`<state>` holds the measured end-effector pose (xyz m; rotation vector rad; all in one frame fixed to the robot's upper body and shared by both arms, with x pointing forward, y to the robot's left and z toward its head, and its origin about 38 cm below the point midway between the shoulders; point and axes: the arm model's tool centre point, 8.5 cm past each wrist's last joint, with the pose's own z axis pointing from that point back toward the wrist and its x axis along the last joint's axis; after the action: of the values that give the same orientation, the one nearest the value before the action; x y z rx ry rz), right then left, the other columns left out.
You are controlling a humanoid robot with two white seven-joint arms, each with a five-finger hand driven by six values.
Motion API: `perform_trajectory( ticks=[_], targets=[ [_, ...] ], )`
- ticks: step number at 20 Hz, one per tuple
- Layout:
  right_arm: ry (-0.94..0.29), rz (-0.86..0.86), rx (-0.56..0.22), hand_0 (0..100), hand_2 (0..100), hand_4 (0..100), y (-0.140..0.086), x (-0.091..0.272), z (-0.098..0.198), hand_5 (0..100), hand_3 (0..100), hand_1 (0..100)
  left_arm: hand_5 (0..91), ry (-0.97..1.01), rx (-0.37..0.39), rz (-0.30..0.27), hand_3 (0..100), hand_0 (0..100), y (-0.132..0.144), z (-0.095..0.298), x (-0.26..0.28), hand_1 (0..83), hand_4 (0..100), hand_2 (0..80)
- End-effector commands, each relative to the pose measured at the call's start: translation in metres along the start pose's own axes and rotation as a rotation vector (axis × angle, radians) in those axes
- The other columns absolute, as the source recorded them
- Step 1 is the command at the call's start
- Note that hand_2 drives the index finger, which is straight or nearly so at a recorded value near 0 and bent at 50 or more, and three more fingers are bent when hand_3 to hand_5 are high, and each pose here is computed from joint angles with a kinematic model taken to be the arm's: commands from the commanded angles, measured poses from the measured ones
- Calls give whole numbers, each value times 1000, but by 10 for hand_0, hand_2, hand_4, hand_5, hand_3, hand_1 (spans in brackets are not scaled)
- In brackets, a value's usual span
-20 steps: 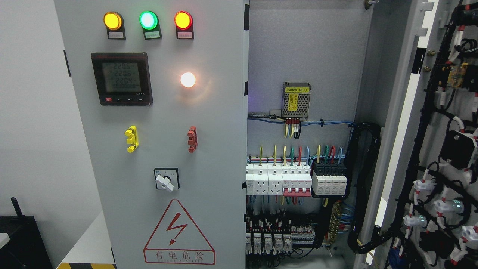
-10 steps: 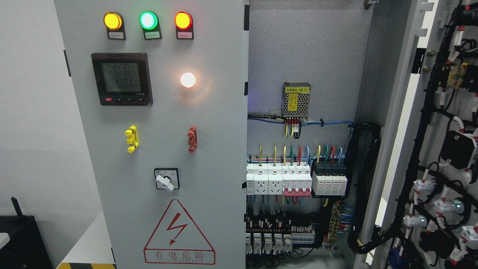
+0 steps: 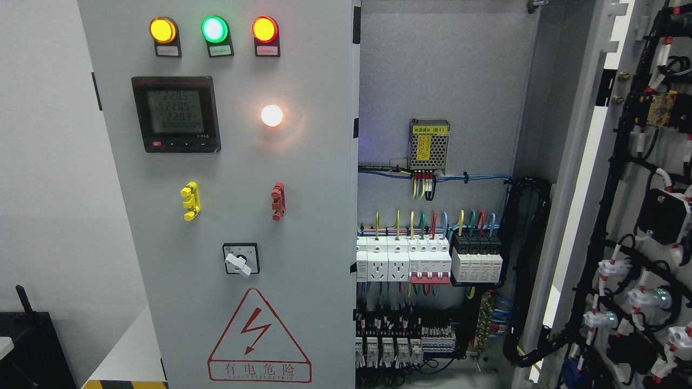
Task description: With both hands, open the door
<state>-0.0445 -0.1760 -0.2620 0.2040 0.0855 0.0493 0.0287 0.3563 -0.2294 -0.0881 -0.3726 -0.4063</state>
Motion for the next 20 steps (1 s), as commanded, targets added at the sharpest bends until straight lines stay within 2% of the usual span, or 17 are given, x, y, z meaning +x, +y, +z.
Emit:
perform_trajectory(
  ticks=[1,3,5,8,11,13,17,18,20],
  targets=[
    [-1,0,0,120,0,0,0,0,0,0,0,389,0,197,-160,276,0,120,-163,-15,-40,389,0,0],
    [-1,0,0,120,0,0,0,0,0,0,0,389,0,192,-120,375,0,120,-162,-14,-41,389,0,0],
    [-1,0,0,120,0,0,0,0,0,0,0,389,0,180,-93,422,0,120,-158,-15,-40,389,0,0],
    [-1,0,0,120,0,0,0,0,0,0,0,389,0,171,-86,429,0,120,-157,-16,-37,389,0,0],
    [-1,0,0,120,0,0,0,0,0,0,0,389,0,187,-92,371,0,120,-155,-16,-38,389,0,0],
    [-7,0,1,120,0,0,0,2,0,0,0,389,0,188,-96,356,0,120,-155,-16,-38,389,0,0],
    [-26,5,0,120,0,0,-1,9,0,0,0,389,0,187,-70,406,0,120,-152,-16,-39,389,0,0],
    [-51,9,0,120,0,0,-2,17,0,0,0,389,0,183,-56,435,0,120,-150,-16,-39,389,0,0],
    [-96,17,0,120,0,0,-4,29,1,0,0,389,0,180,-46,454,0,120,-149,-16,-39,389,0,0]
  ],
)
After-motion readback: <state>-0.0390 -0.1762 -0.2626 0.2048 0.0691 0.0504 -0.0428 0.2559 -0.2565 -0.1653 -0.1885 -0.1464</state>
